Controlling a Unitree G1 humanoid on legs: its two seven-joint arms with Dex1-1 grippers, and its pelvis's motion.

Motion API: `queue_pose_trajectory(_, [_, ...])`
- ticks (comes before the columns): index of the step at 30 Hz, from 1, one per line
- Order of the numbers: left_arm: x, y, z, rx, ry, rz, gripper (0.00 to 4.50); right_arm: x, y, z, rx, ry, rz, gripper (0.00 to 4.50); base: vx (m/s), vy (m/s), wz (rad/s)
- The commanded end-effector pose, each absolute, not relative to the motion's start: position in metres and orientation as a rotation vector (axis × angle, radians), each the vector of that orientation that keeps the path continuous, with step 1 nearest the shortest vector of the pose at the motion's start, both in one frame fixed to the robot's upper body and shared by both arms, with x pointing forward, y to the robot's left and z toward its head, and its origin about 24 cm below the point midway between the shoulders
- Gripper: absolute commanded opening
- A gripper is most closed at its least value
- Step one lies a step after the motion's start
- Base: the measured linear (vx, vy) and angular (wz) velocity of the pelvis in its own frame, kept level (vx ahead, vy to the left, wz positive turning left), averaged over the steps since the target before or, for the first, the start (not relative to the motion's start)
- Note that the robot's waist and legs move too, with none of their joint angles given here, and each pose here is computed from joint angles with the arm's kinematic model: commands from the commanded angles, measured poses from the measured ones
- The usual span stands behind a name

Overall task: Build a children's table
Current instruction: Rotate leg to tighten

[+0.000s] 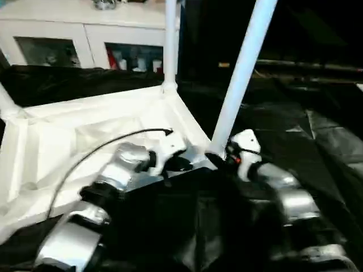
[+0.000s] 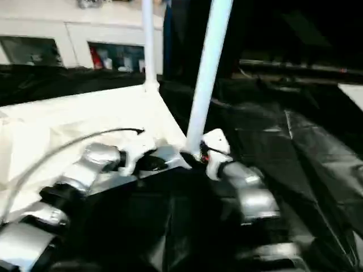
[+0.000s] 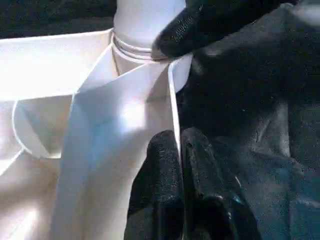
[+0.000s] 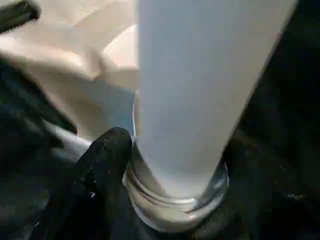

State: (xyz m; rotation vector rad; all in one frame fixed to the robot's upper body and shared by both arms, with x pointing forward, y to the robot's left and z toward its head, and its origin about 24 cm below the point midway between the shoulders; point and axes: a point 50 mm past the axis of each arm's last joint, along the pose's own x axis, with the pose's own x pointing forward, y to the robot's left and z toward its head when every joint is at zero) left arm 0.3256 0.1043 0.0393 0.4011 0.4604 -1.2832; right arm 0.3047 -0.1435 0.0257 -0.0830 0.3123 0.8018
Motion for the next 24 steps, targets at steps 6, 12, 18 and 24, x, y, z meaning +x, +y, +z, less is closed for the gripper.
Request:
queue_pose_trajectory(6, [0.301, 0.119, 0.024, 0.378, 0.649, -1.535, 0.00, 0.291, -0.151, 0.028, -0.134, 0.374, 1.096, 3.04, 0.063, -0.033, 0.02])
queue_pose_trajectory(12, [0.299, 0.129, 0.026, 0.373, 0.691, -1.569, 0.00, 0.288, -0.158, 0.031, -0.139, 0.405, 1.176, 3.04, 0.000, 0.000, 0.00])
queue_pose_trajectory(18, [0.298, 0.131, 0.027, 0.363, 0.685, -1.559, 0.00, 0.286, -0.155, 0.029, -0.120, 0.415, 1.217, 2.67, 0.000, 0.000, 0.00])
queue_pose_trajectory(24, [0.309, 0.120, 0.025, 0.360, 0.603, -1.412, 0.00, 0.282, -0.150, 0.020, -0.045, 0.410, 1.137, 2.60, 0.000, 0.000, 0.00])
